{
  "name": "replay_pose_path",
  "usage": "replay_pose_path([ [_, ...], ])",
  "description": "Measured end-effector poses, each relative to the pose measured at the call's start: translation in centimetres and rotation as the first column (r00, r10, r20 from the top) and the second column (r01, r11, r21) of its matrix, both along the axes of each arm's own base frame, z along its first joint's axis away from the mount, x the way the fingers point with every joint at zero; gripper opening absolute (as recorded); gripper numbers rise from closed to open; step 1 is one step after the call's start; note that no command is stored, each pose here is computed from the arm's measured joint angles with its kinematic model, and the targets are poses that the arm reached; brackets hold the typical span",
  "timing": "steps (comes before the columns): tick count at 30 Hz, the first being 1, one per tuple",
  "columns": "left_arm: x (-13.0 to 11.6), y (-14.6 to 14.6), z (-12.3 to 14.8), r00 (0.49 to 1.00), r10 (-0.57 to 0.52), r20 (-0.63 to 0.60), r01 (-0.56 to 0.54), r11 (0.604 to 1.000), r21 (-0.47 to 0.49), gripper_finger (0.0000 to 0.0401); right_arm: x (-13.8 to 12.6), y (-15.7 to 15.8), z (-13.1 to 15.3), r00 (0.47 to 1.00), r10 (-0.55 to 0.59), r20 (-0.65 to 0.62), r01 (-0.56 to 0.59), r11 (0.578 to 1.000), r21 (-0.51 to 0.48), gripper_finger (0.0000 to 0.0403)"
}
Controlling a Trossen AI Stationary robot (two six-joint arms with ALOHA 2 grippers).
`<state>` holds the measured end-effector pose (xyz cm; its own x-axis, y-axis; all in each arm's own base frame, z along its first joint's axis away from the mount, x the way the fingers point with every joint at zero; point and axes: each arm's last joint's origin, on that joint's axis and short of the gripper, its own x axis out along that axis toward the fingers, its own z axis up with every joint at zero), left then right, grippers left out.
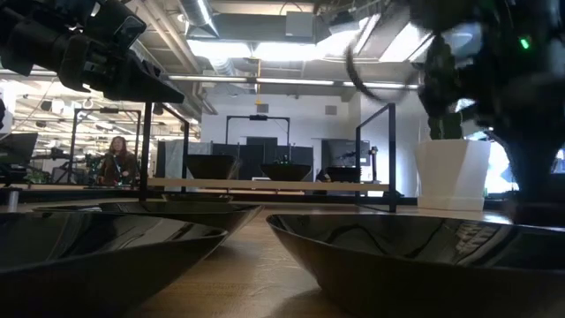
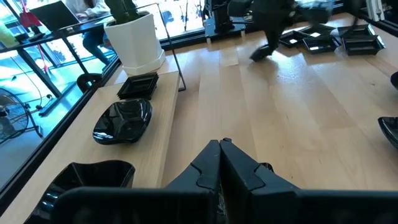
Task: Pick & Place Mini shaped plates
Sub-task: Stack the square plate on the top of the square plate on the shelf
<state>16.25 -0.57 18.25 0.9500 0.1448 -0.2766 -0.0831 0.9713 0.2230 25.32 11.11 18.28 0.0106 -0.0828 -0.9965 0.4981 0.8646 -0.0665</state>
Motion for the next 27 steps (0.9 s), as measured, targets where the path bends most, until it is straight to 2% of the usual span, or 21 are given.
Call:
replay_pose_path([
  [6,0.0,0.0,0.0,1.0,0.0,0.0,0.0,1.0,0.0,0.0004,2.4,0.8,4.2,0.976,0.155,0.152,-0.149,0.987,-0.054,0.0003],
  [10,0.0,0.0,0.0,1.0,0.0,0.0,0.0,1.0,0.0,0.0004,3.5,0.9,7.3,0.935,0.281,0.218,-0.245,0.953,-0.178,0.0002],
  [13,0.0,0.0,0.0,1.0,0.0,-0.001,0.0,1.0,0.0,0.0004,4.0,0.8,9.3,0.886,0.41,0.216,-0.335,0.889,-0.313,0.0002],
  [16,0.0,0.0,0.0,1.0,0.0,-0.001,0.0,1.0,0.0,0.0004,4.7,0.2,11.3,0.845,0.492,0.208,-0.363,0.814,-0.453,0.0002],
  [20,0.0,0.0,0.0,1.0,0.0,-0.002,0.0,1.0,0.0,0.0004,5.7,-1.7,12.7,0.815,0.564,0.137,-0.402,0.719,-0.567,0.0002],
  [23,0.0,0.0,0.0,1.0,0.0,-0.002,0.0,1.0,0.0,0.0004,6.5,-4.2,13.0,0.828,0.551,0.102,-0.4,0.709,-0.581,0.0002],
  [27,0.0,0.0,-0.1,1.0,0.0,-0.005,0.0,1.0,0.0,0.0004,7.4,-8.2,12.3,0.863,0.501,0.072,-0.384,0.74,-0.553,0.0001],
])
